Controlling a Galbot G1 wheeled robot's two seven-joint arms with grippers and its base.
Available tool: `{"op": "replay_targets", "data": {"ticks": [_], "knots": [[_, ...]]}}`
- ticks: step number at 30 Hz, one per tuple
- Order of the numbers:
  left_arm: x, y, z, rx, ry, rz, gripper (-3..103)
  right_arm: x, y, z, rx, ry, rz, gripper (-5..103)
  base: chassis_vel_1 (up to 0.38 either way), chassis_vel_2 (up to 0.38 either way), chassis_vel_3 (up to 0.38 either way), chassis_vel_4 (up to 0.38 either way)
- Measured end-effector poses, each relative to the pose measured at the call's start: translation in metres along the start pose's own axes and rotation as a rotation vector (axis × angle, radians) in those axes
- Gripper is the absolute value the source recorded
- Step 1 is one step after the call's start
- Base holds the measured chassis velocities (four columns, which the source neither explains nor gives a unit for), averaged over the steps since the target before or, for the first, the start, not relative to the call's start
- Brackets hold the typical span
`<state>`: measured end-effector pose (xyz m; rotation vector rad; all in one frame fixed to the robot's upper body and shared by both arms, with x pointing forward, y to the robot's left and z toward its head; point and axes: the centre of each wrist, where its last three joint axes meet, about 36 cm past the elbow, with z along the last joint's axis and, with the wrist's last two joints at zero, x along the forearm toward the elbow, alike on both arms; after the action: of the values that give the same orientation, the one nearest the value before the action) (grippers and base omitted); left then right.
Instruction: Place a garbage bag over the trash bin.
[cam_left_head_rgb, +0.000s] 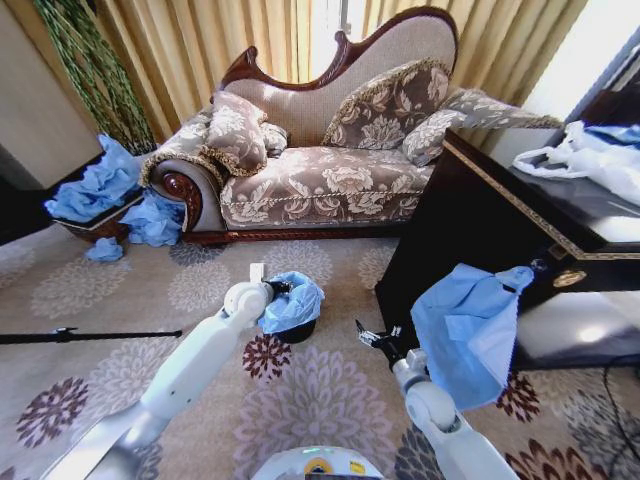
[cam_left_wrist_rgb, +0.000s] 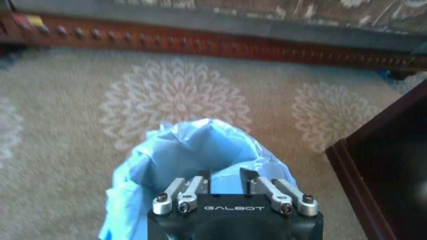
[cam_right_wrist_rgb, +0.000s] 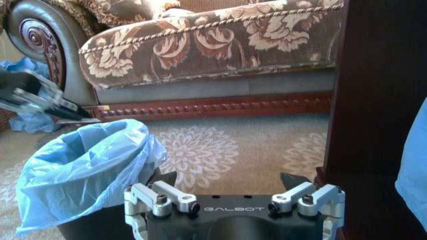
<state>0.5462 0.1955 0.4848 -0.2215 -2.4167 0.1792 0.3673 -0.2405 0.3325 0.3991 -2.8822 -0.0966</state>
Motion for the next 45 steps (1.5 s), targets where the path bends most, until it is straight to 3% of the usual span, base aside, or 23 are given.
{"op": "replay_targets", "data": {"ticks": [7, 16, 23, 35, 39, 45], "knots": [[-0.033, -0.004, -0.005, 0.036, 0.038, -0.014, 2, -0.001, 0.001, 0.000, -0.001, 0.001, 0.000, 100, 0.000, 0.000, 0.000, 0.000], [-0.062, 0.003, -0.006, 0.020, 0.065, -0.042, 0, 0.000, -0.001, 0.001, -0.005, 0.005, 0.004, 100, 0.000, 0.000, 0.000, 0.000], [-0.088, 0.003, 0.011, 0.001, 0.110, -0.070, 0, 0.000, 0.001, 0.001, -0.008, 0.009, -0.003, 100, 0.000, 0.000, 0.000, 0.000], [-0.093, 0.004, 0.044, -0.008, 0.161, -0.066, 0, -0.005, 0.001, -0.002, -0.010, 0.007, -0.011, 100, 0.000, 0.000, 0.000, 0.000], [-0.090, 0.000, 0.043, -0.007, 0.153, -0.058, 0, -0.008, 0.001, -0.003, -0.011, 0.004, -0.013, 100, 0.000, 0.000, 0.000, 0.000], [-0.078, -0.016, 0.020, -0.006, 0.091, -0.030, 0, -0.008, 0.000, -0.003, -0.013, 0.006, -0.013, 100, 0.000, 0.000, 0.000, 0.000]]}}
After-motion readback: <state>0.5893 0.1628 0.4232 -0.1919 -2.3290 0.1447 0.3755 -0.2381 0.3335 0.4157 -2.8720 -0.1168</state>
